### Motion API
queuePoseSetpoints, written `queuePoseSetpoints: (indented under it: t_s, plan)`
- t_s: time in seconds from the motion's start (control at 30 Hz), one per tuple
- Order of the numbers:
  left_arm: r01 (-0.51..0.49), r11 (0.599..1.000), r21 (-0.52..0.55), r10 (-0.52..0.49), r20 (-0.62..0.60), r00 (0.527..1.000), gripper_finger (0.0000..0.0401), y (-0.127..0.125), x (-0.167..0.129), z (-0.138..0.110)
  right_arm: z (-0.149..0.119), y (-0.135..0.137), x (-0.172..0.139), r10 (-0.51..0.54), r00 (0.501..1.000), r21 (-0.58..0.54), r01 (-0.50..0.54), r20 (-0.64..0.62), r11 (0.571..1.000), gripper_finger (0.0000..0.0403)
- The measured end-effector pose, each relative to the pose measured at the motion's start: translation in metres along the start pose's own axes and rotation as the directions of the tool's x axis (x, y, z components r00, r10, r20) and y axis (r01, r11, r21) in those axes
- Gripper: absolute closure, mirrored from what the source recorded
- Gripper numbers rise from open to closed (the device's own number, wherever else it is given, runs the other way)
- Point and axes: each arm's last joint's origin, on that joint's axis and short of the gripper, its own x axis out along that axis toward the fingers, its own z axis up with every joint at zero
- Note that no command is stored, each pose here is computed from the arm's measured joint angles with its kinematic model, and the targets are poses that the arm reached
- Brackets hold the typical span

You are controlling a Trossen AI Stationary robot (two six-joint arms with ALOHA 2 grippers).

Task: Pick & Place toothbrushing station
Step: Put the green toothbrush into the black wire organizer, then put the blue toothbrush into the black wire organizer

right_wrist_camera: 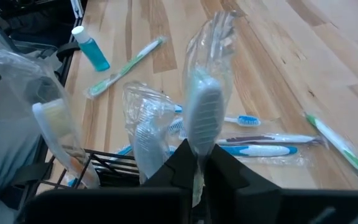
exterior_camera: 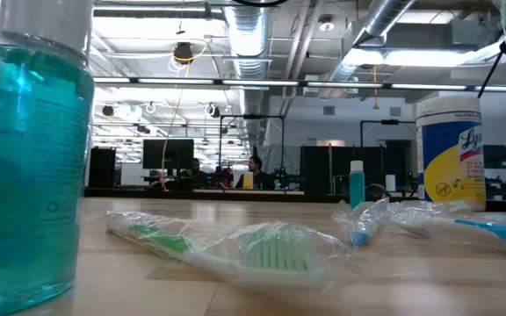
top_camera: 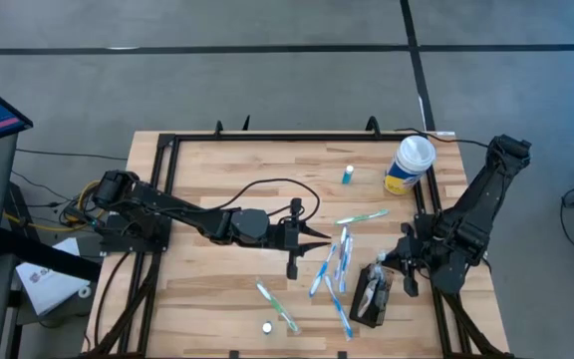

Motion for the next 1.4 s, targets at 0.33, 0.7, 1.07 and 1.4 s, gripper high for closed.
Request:
queuePoseSetpoints:
  t_s: [0.33,0.7,1.07,1.4]
  plan:
    - [0.0,1.0,-0.002,0.0,-0.001,1.0,0.0361,0.0,0.0,0.0,0.0,0.0,0.0,-0.002,1.0,-0.003,0.002,-0.002,1.0,0.0325]
    - [0.001,1.0,-0.023,-0.001,-0.003,1.0,0.0361,0.0,0.0,0.0,0.001,-0.001,-0.003,0.02,1.0,-0.004,-0.02,-0.022,1.0,0.0292]
    - [0.001,1.0,-0.03,-0.001,-0.004,1.0,0.0361,0.0,0.0,-0.001,0.016,-0.008,-0.019,0.042,0.999,0.012,-0.042,-0.021,0.999,0.0291]
    - [0.007,0.994,-0.113,-0.015,-0.068,0.998,0.0361,-0.004,-0.004,-0.024,0.021,-0.016,-0.029,0.122,0.992,0.061,-0.12,-0.035,0.991,0.0291]
